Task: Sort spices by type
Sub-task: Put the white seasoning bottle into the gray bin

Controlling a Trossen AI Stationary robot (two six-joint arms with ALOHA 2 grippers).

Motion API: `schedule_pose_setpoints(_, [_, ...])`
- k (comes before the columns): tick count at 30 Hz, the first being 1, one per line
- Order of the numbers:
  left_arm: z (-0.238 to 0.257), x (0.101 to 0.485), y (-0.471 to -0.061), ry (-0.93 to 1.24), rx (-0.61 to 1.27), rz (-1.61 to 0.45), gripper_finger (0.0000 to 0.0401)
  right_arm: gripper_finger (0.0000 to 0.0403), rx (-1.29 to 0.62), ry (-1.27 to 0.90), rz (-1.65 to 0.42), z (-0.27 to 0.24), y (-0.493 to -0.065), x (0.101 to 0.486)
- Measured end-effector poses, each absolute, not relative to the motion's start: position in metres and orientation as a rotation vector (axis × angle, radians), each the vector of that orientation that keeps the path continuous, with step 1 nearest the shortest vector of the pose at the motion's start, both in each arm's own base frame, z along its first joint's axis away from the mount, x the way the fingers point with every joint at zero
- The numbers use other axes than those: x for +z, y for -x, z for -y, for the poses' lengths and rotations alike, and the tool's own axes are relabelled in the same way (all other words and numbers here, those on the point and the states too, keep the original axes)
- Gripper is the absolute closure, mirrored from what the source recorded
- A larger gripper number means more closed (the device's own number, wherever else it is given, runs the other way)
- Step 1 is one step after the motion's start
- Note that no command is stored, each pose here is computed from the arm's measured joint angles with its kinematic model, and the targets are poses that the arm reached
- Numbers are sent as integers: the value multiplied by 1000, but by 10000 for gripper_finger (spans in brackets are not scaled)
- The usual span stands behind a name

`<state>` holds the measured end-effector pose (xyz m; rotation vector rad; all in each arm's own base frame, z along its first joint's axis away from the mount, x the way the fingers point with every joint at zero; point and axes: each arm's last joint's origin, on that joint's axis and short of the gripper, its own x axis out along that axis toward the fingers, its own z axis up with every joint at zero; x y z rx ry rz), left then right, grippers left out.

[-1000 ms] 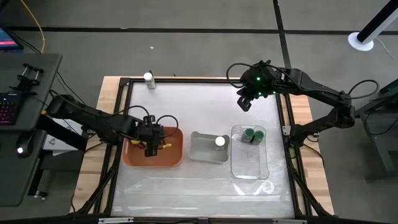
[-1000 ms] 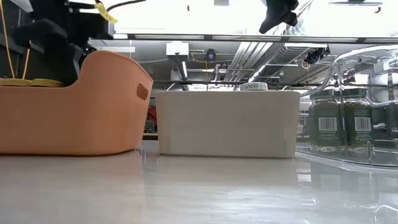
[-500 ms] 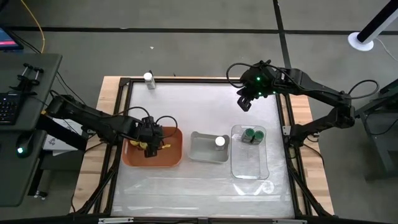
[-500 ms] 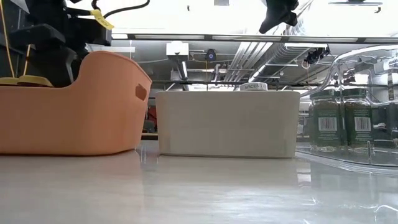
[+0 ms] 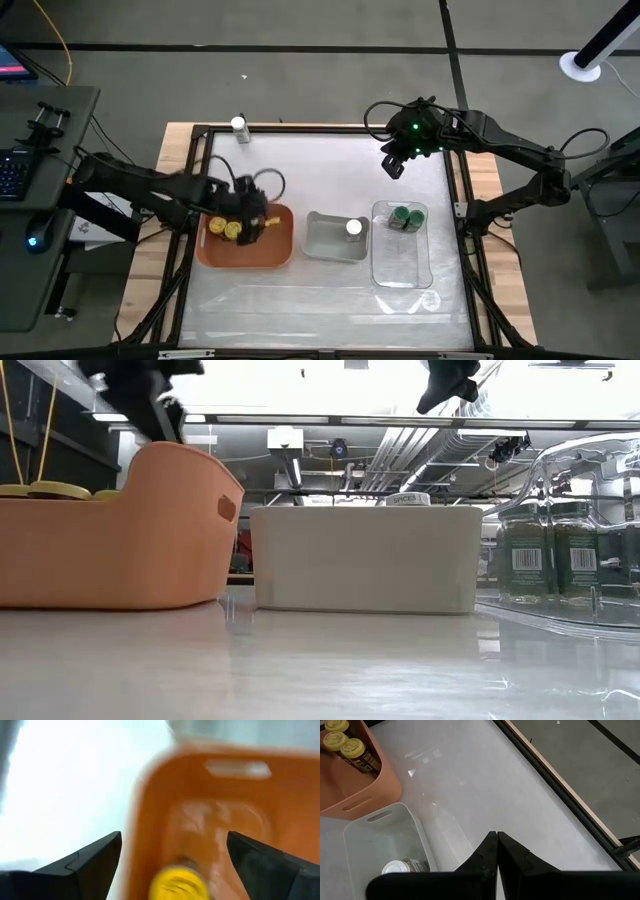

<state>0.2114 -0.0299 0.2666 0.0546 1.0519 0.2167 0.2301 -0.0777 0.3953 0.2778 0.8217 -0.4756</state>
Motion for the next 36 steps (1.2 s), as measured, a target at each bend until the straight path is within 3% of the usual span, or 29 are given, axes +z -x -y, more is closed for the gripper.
schedule_pose_setpoints(2, [18,285,-212,-106,300,-1001,53,403,-476,-278,-822,78,-230,395])
schedule_pose_setpoints(6, [-27,312,-206,-115,644,-935,54,403,-476,-278,-822,78,-230,395])
schedule_pose_setpoints(13, [-153,293,-172,472,1083,-839,68,403,-476,-278,-810,78,-231,396])
schedule_pose_setpoints(17, [-201,284,-153,664,1274,-676,71,403,-474,-276,-785,79,-233,398])
schedule_pose_setpoints(21, [-227,272,-147,747,1361,-614,73,403,-474,-274,-772,79,-233,398])
schedule_pose_setpoints(36, [-260,210,-159,848,1450,-784,73,403,-474,-275,-778,79,-233,398])
